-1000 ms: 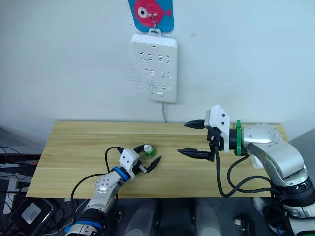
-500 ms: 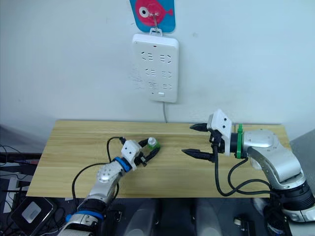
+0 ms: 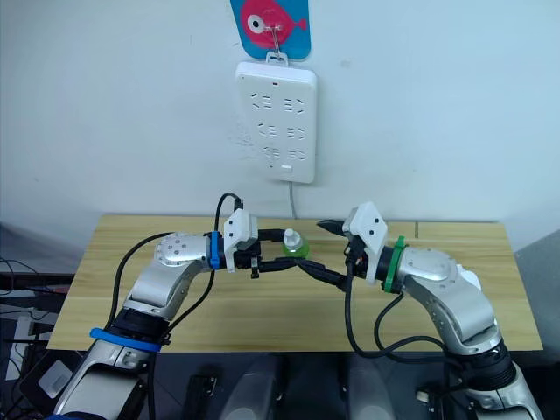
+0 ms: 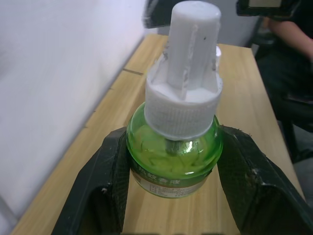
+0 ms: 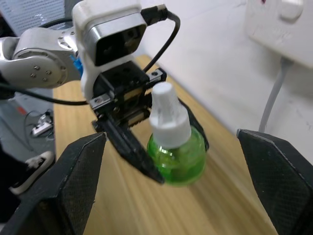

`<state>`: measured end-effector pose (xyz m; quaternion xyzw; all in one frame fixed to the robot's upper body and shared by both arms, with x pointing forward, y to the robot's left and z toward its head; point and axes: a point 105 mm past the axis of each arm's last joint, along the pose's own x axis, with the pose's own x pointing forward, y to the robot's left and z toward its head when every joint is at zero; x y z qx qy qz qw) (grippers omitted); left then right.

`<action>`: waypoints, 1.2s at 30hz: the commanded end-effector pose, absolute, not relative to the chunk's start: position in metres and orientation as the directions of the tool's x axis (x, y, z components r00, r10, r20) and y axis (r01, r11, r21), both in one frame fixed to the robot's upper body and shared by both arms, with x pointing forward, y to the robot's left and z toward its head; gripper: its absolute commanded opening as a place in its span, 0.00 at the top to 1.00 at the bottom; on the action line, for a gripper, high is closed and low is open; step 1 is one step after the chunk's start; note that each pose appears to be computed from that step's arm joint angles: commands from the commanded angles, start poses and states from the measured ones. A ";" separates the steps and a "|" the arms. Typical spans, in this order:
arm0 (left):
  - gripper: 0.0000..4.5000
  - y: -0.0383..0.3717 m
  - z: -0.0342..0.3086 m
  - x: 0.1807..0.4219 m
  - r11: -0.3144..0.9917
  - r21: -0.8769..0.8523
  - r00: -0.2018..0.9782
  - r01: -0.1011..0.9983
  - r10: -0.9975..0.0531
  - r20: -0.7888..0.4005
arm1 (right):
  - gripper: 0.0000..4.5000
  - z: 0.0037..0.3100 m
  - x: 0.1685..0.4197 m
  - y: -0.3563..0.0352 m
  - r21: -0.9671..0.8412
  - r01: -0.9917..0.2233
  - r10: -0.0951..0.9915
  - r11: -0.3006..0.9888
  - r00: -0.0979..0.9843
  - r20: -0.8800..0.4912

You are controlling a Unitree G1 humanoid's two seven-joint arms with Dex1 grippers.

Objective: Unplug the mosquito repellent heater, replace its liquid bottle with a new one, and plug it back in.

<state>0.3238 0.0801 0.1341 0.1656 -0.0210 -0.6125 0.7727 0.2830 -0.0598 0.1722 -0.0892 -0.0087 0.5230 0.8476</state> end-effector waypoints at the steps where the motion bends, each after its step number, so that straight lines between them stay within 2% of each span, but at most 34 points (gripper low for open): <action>1: 0.50 0.076 0.140 0.320 0.167 0.286 0.216 0.944 -0.964 -0.152 | 0.00 0.186 0.283 -0.053 -0.202 -0.870 0.886 0.449 0.463 -0.026; 4: 0.50 0.074 0.140 0.318 0.157 0.294 0.209 0.943 -0.966 -0.153 | 0.00 0.188 0.286 -0.053 -0.218 -0.866 0.884 0.451 0.466 -0.024; 10: 0.50 0.074 0.142 0.318 0.167 0.293 0.216 0.941 -0.966 -0.143 | 0.00 0.199 0.264 -0.045 -0.218 -0.895 0.914 0.388 0.405 -0.037; 18: 0.50 0.073 0.143 0.312 0.174 0.278 0.217 0.945 -0.967 -0.134 | 0.00 0.218 0.250 -0.035 -0.228 -0.899 0.918 0.375 0.394 -0.040; 28: 0.50 0.070 0.144 0.308 0.174 0.266 0.213 0.948 -0.969 -0.125 | 0.00 0.237 0.250 -0.017 -0.213 -0.891 0.909 0.400 0.416 -0.036; 36: 0.50 0.070 0.145 0.309 0.178 0.263 0.216 0.948 -0.969 -0.123 | 0.00 0.240 0.250 -0.011 -0.206 -0.891 0.906 0.405 0.422 -0.041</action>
